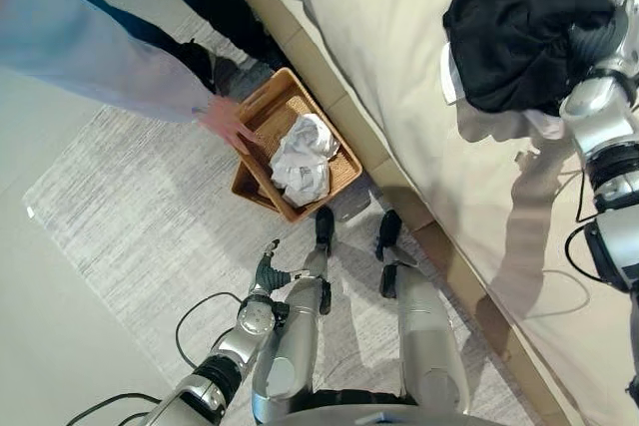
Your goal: Pick up clothes into the bucket
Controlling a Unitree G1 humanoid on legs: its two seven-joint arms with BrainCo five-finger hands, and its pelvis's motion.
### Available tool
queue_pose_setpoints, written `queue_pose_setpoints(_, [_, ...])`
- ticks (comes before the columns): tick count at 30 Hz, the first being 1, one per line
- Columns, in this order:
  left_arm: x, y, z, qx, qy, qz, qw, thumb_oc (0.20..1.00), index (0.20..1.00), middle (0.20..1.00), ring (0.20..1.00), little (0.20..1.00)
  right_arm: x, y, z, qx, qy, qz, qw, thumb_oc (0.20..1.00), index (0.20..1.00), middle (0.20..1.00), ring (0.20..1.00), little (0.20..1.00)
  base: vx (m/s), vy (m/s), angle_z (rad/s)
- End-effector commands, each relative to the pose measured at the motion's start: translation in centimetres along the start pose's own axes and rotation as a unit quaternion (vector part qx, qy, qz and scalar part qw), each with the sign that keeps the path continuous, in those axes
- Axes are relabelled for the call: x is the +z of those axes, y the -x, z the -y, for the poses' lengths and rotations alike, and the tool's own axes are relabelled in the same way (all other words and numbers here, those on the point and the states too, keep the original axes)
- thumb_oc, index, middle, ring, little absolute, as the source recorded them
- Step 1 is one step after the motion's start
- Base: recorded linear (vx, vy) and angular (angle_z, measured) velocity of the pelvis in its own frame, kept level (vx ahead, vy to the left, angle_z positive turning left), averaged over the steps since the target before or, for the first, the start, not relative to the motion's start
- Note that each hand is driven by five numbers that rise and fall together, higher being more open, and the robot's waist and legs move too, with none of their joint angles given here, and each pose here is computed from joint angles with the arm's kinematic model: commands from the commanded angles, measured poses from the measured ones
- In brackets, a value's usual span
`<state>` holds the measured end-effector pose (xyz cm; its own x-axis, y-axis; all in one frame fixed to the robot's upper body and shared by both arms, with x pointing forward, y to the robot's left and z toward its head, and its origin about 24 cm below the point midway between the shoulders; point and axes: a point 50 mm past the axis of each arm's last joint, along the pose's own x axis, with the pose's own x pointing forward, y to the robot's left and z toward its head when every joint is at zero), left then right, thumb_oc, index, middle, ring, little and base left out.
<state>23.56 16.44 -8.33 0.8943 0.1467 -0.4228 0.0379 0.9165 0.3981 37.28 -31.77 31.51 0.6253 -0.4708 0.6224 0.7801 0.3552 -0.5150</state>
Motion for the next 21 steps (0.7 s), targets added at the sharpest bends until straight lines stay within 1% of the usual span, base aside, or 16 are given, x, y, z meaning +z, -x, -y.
queue_pose_setpoints(1, [-2.9, 0.9, -2.1, 0.023, -0.027, -0.038, 0.999, 1.000, 1.000, 1.000, 1.000, 1.000, 4.6, -2.5, 5.6, -0.099, -0.048, 0.092, 0.990, 0.200, 0.200, 0.200, 0.200, 0.200, 0.03, 0.002, -0.10])
queue_pose_setpoints(3, [-3.5, 1.1, -2.5, 0.025, -0.028, -0.048, 0.998, 1.000, 1.000, 1.000, 1.000, 1.000, 5.7, -2.8, 7.0, -0.111, -0.062, 0.115, 0.985, 0.200, 0.200, 0.200, 0.200, 0.200, 0.05, -0.003, -0.08])
queue_pose_setpoints(7, [-5.3, 1.9, -3.5, 0.031, -0.037, -0.081, 0.996, 1.000, 1.000, 1.000, 1.000, 1.000, 6.3, -3.2, 9.0, -0.126, -0.064, 0.133, 0.981, 0.200, 0.200, 0.200, 0.200, 0.200, 0.06, 0.001, -0.09])
queue_pose_setpoints(8, [-5.3, 1.9, -3.5, 0.031, -0.037, -0.081, 0.996, 1.000, 1.000, 1.000, 1.000, 1.000, 6.3, -3.2, 8.9, -0.126, -0.064, 0.133, 0.981, 0.200, 0.200, 0.200, 0.200, 0.200, 0.07, 0.013, -0.05])
queue_pose_setpoints(9, [-6.1, 2.3, -3.8, 0.030, -0.043, -0.096, 0.994, 1.000, 1.000, 1.000, 1.000, 1.000, 6.4, -3.4, 9.9, -0.133, -0.062, 0.134, 0.980, 0.200, 0.200, 0.200, 0.200, 0.200, 0.05, 0.007, -0.09])
queue_pose_setpoints(10, [-6.2, 2.3, -3.8, 0.030, -0.042, -0.096, 0.994, 1.000, 1.000, 1.000, 1.000, 1.000, 6.4, -3.4, 9.9, -0.133, -0.061, 0.134, 0.980, 0.200, 0.200, 0.200, 0.200, 0.200, 0.08, 0.018, -0.11])
queue_pose_setpoints(12, [-7.2, 2.9, -4.2, 0.027, -0.046, -0.113, 0.992, 1.000, 1.000, 1.000, 1.000, 1.000, 6.4, -3.7, 11.1, -0.143, -0.061, 0.132, 0.979, 0.200, 0.200, 0.200, 0.200, 0.200, 0.08, 0.010, -0.14])
queue_pose_setpoints(16, [-7.9, 3.7, -4.1, 0.015, -0.040, -0.122, 0.992, 1.000, 1.000, 1.000, 1.000, 1.000, 6.4, -3.9, 12.3, -0.156, -0.064, 0.132, 0.977, 0.200, 0.200, 0.200, 0.200, 0.200, 0.07, 0.004, -0.08])
queue_pose_setpoints(20, [-7.6, 3.9, -4.2, 0.008, -0.030, -0.109, 0.994, 1.000, 1.000, 1.000, 1.000, 1.000, 6.8, -4.0, 13.2, -0.166, -0.057, 0.141, 0.974, 0.200, 0.200, 0.200, 0.200, 0.200, 0.08, 0.006, -0.11])
queue_pose_setpoints(21, [-6.3, 3.6, -4.3, 0.002, -0.009, -0.078, 0.997, 1.000, 1.000, 1.000, 1.000, 1.000, 6.9, -4.0, 13.7, -0.171, -0.057, 0.148, 0.972, 0.200, 0.200, 0.200, 0.200, 0.200, 0.08, 0.010, -0.01])
